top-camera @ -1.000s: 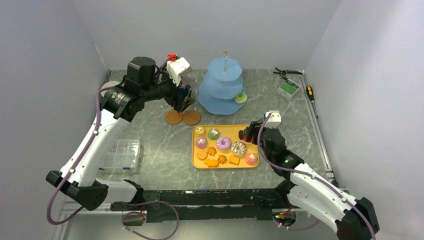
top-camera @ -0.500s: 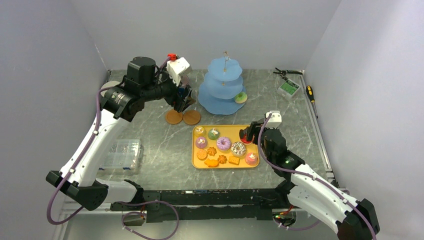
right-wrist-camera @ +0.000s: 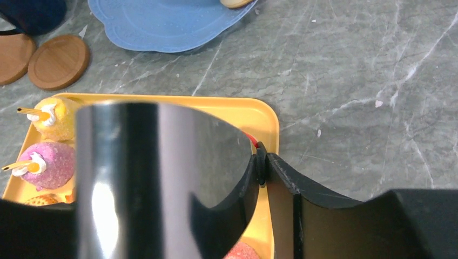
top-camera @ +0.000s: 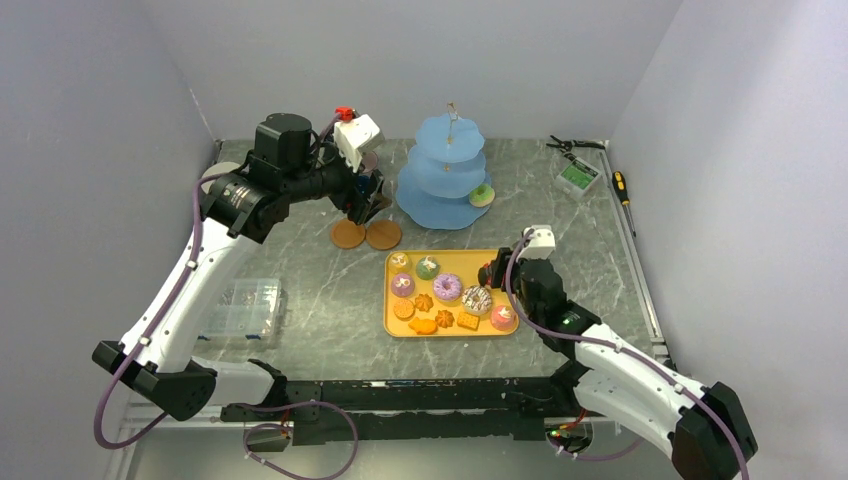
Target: Serve the afternoon tea
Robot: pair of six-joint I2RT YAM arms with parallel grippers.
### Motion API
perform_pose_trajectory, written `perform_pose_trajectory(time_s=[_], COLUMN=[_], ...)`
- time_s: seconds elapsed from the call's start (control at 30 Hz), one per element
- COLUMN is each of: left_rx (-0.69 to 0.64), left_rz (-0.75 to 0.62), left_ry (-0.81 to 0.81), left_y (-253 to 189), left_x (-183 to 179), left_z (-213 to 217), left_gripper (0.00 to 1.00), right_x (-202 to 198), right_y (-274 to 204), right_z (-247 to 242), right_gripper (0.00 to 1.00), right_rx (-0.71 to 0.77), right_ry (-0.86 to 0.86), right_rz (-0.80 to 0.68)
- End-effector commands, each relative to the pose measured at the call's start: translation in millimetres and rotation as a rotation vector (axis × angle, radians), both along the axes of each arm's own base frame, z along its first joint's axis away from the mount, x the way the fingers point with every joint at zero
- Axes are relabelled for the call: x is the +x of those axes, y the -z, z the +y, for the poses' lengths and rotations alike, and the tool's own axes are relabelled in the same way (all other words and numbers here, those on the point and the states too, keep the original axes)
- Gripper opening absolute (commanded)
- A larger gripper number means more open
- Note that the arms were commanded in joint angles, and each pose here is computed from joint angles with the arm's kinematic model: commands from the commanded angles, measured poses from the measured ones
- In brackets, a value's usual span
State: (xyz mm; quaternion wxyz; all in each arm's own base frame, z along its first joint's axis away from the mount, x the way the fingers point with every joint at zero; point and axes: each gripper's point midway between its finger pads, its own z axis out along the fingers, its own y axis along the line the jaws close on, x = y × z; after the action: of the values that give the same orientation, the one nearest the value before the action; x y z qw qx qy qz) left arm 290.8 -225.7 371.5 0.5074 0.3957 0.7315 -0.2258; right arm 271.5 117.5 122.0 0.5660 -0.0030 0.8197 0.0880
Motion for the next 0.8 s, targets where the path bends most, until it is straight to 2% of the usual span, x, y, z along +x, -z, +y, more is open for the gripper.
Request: perform_pose_trajectory(time_s=[0.0,0.1,0.33,0.47,0.77], left_rx=[-0.049,-0.049,-0.054,-0.056,-0.051], left_rz=[-0.041,-0.044,-0.046,-0.043,-0.050], left_ry=[0.012,0.011,0.013,0.013,0.012], left_y=[-22.6,-23.5,-25.8,-26.3,-26.0], left_x=[-2.5,-2.8,-3.8,-3.3,-4.2], left_z=[-3.0,-2.4,-2.5,-3.1,-1.7], left_gripper=[0.93,0.93,0.93,0.93,0.93], right_x=[7.7,11.7,35.7,63.3,142.7], right_y=[-17.2,-38.7,-90.0,-108.5,-121.2], right_z=[7.6,8.9,13.0,15.2,-22.5], right_gripper=[0.54,0.48,0.48,0.48,0.47], right_rx=[0.052,0.059,0.015,-0.003,0.002], right_ry=[-0.006,-0.015,-0.009,-0.004,0.079], right_rz=[-0.067,-0.128,-0.262,-0.304,-0.323])
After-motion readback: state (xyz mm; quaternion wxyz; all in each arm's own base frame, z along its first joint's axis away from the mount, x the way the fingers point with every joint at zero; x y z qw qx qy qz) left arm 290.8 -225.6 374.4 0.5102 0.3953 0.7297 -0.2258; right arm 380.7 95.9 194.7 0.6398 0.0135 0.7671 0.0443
